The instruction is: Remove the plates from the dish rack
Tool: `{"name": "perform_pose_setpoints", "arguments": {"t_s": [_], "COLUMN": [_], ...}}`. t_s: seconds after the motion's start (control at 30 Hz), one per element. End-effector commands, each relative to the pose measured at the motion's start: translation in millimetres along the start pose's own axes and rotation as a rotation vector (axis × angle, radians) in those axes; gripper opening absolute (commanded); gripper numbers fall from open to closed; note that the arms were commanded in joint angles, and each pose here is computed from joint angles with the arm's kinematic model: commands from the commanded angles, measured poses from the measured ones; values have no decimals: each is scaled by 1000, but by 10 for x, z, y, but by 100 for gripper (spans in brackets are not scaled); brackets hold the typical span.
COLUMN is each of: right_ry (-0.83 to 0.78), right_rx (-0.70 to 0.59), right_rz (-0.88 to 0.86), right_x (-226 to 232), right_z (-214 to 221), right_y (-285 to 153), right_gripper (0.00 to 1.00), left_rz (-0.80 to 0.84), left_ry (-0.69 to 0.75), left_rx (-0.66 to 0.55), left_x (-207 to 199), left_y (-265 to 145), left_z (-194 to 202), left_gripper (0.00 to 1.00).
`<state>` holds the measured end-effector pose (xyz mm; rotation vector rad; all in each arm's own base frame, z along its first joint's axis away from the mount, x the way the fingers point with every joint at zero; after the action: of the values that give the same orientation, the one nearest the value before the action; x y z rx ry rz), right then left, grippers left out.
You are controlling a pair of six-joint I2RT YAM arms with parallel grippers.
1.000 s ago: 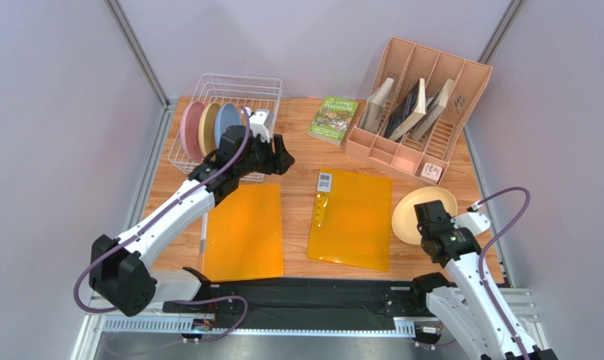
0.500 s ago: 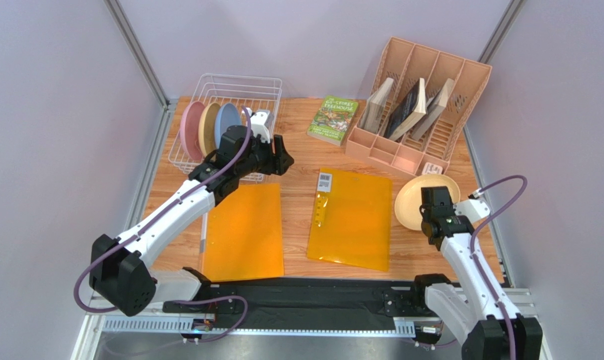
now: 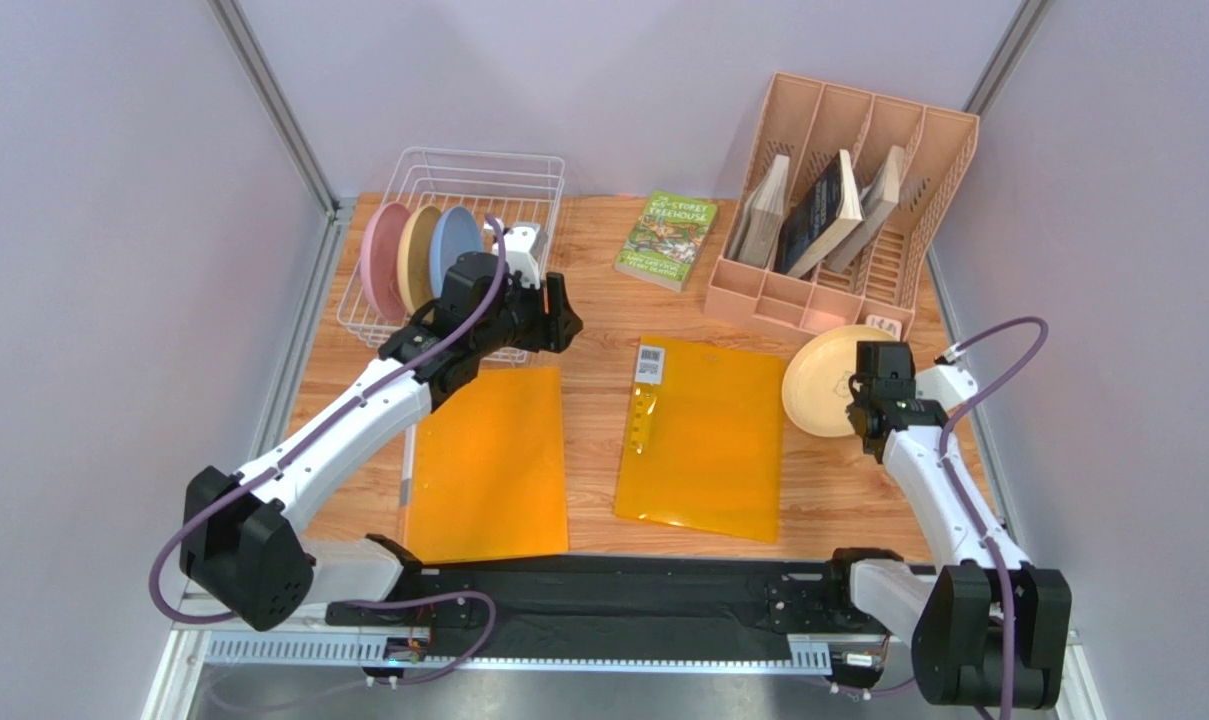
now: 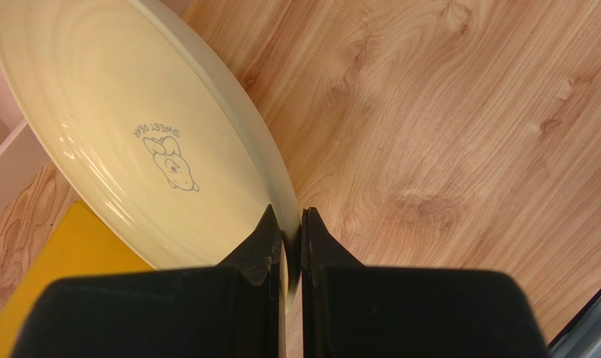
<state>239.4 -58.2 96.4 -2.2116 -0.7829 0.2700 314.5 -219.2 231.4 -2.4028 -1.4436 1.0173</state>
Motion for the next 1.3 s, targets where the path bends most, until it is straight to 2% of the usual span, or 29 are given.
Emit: {"name": "perform_pose_setpoints", "arguments": {"t_s": [0.0,0.17,0.27,0.37,0.5,0.63,0.93,1.07,1.13,1.17,1.27], "right_ry": [-19,0,10,8,2,-14,-15,-24,-28,-35,-67], "right_rx": [-2,31,7,40,113,169,99,29,-19,-41,-86], "right_rz": [-18,-45,-59,-78,-87,-105,-73,-101,-174,-218,-340], "right_x": [-45,-235,-291,-283,-276,-249,-281,-221,-98,-29,182], "right_z": [-47,62,54,125,323,464,312,63,-126,-203,-415], "right_y": [-94,-352,-411,-434,-378,-341,-328,-439,-559,-615,-797], "right_gripper": [0,0,11,17,18,25,29,31,33,41,54], "left_rz": [14,15,23,25,23,15,1,-17,-31,-43,-99], "left_ry": [17,19,16,13,14,16,16,14,4,-3,-28], "left_rx": [-20,-25,-23,-14,-8,-15,-11,-22,-30,-32,-45], "left_x": [-53,-67,-78,-75,-62,-47,-6,39,96,133,302], "left_y": [1,-6,15,33,56,41,70,70,74,77,72], "left_z": [-106,-136,-132,-107,-83,-98,-81,-100,-129,-145,-198], "left_gripper": [64,64,64,64,64,64,64,64,64,64,65]}}
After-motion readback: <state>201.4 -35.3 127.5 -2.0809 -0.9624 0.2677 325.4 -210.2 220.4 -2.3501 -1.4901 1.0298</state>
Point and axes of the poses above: each gripper's point midway between its finger pads, its own y axis out along the fingers, its own x axis along the line the jaws close on, z = x × y, the point moved 2 cm from there along -y, back along the fingers, and after that the axes turned 11 degrees about -y, right-handed, at the moved point
